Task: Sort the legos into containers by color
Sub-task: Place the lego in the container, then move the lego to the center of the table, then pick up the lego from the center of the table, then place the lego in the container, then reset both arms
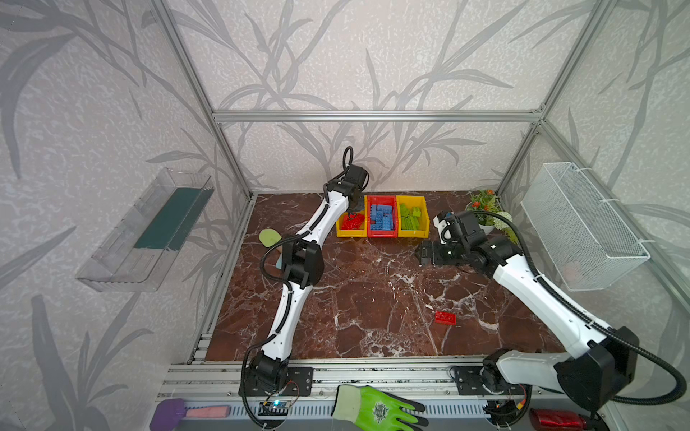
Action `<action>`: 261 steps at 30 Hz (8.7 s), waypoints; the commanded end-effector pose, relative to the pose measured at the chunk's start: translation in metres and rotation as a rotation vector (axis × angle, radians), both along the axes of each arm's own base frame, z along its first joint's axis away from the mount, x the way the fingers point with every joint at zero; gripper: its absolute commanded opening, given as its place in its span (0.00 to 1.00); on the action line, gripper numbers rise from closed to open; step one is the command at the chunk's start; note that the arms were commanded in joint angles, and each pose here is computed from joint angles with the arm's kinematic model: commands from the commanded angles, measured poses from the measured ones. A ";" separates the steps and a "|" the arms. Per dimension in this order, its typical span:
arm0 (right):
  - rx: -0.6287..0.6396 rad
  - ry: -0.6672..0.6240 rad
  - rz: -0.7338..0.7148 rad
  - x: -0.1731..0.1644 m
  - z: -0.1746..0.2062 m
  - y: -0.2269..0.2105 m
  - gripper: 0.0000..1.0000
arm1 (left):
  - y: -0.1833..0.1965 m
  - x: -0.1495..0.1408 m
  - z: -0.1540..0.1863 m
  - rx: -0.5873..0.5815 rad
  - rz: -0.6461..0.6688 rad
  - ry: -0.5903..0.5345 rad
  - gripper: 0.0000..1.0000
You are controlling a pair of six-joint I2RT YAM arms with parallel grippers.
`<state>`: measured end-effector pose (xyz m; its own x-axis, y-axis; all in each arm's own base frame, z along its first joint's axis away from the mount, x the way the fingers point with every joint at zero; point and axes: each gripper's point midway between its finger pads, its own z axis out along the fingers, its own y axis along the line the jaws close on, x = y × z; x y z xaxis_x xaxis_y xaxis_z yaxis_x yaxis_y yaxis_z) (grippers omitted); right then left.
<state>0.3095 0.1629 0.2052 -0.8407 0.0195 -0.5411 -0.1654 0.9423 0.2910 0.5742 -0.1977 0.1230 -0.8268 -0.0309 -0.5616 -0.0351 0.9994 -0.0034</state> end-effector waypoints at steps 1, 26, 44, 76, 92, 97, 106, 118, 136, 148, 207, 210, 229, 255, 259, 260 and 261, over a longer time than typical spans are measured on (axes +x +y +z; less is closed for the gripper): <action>-0.011 -0.005 0.010 0.006 0.003 0.001 0.99 | 0.001 0.007 0.004 -0.016 -0.010 -0.019 0.22; -0.091 -0.034 -0.143 -0.038 0.011 -0.055 0.99 | -0.056 -0.073 0.067 -0.140 -0.149 -0.021 0.78; 0.016 0.148 -0.367 -0.099 -0.062 -0.096 0.99 | -0.106 -0.287 0.010 -0.145 -0.369 0.048 0.79; -0.224 0.436 -0.282 -0.119 -0.174 -0.051 0.80 | 0.039 -0.274 0.017 -0.211 0.020 -0.098 0.85; -0.335 0.459 -0.233 -0.106 -0.168 -0.028 0.49 | 0.060 -0.273 0.008 -0.246 0.071 -0.091 0.85; -0.283 0.411 -0.186 -0.087 -0.151 0.000 0.48 | 0.061 -0.273 0.008 -0.254 0.078 -0.089 0.85; -0.203 0.358 -0.047 -0.019 -0.137 0.083 0.48 | 0.067 -0.275 0.008 -0.253 0.108 -0.081 0.85; -0.165 0.371 0.095 0.052 -0.159 0.177 0.50 | 0.090 -0.288 0.008 -0.210 0.181 -0.074 0.85; -0.039 0.240 0.161 0.042 -0.085 0.158 0.95 | 0.064 -0.276 0.009 -0.251 0.132 0.011 0.85; 0.058 0.285 0.028 -0.028 -0.092 0.024 0.96 | -0.036 -0.246 -0.028 -0.114 -0.346 0.112 0.82; 0.198 0.095 -0.034 -0.037 -0.026 -0.033 0.98 | -0.008 -0.103 0.021 0.224 -0.409 0.067 0.05; 0.195 0.093 -0.045 -0.034 -0.025 -0.035 0.98 | -0.003 -0.074 0.022 0.218 -0.379 0.055 0.05; 0.150 0.107 -0.114 -0.013 -0.026 -0.047 0.98 | -0.006 0.016 0.044 0.114 -0.307 -0.106 0.99; -0.022 -0.522 -0.134 0.004 -0.028 -0.090 0.99 | 0.180 -0.216 0.064 0.316 0.250 -0.487 0.99; -0.112 -0.583 -0.204 0.007 -0.042 -0.110 0.99 | 0.183 -0.221 0.045 0.350 0.194 -0.621 0.99; -0.138 -0.589 -0.221 0.009 -0.048 -0.115 0.99 | 0.187 -0.222 0.043 0.350 0.203 -0.630 0.99; -0.159 -0.596 -0.232 0.011 -0.051 -0.118 0.99 | 0.192 -0.221 0.041 0.345 0.217 -0.632 0.99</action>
<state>0.3006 0.0605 0.1296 -0.5276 0.0726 -0.8464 -0.0997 0.9842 0.1465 0.3336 -0.0127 0.1207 -0.5363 0.1307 -0.8339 -0.2424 0.9225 0.3005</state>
